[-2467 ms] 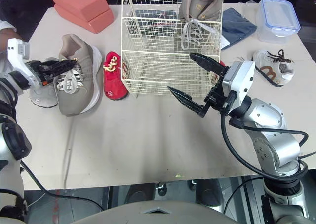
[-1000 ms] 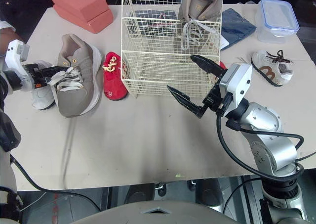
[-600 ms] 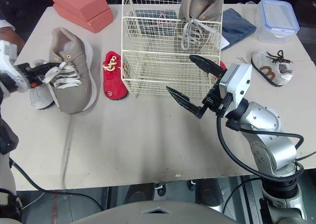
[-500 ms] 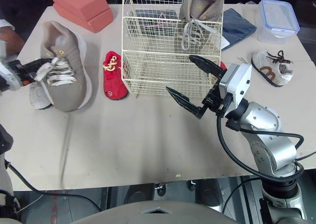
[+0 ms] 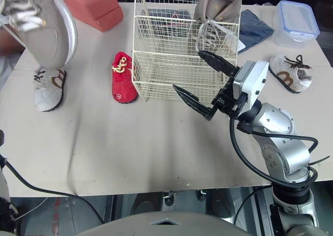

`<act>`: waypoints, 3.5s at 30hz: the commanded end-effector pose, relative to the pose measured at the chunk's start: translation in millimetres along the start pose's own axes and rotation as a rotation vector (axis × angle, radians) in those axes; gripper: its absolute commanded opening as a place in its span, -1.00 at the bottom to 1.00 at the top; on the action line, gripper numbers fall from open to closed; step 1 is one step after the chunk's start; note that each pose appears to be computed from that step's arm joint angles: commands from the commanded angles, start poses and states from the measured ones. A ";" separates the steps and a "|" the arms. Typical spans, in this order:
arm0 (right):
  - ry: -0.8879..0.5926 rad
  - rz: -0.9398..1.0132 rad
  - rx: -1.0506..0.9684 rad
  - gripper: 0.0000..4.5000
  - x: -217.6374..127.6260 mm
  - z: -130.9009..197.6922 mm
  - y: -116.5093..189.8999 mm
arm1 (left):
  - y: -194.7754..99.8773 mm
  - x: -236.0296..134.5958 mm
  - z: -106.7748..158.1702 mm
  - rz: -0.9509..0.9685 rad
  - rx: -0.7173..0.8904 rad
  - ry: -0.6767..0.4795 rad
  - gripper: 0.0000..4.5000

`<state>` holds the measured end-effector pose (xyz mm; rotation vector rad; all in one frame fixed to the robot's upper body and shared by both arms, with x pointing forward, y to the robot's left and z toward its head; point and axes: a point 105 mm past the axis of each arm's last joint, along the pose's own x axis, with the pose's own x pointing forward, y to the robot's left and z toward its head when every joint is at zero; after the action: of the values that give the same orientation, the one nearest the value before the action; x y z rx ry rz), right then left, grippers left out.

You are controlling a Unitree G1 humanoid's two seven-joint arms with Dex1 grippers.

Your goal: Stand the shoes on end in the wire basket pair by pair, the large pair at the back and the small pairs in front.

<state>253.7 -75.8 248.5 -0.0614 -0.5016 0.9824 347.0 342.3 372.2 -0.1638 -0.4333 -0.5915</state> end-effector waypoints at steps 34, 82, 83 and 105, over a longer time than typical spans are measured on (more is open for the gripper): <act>-0.117 -0.297 -0.118 1.00 -17.4 28.3 -37.4 | -164.4 166.8 -38.6 -0.143 0.445 -0.517 -0.91; -0.114 -0.292 -0.125 1.00 -19.1 23.4 -37.9 | -160.4 122.1 -112.2 -0.115 0.388 -0.296 0.98; -0.114 -0.290 -0.126 1.00 -18.6 23.6 -37.7 | -163.4 123.4 -110.6 -0.129 0.388 -0.297 0.98; 0.416 -0.571 0.004 1.00 -125.3 -52.7 -83.3 | -222.3 21.1 -112.8 -0.805 0.113 0.366 0.98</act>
<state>284.2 -204.7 173.8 -0.1135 -0.1129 0.4372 290.2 127.9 284.9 0.2344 -0.1833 -1.2882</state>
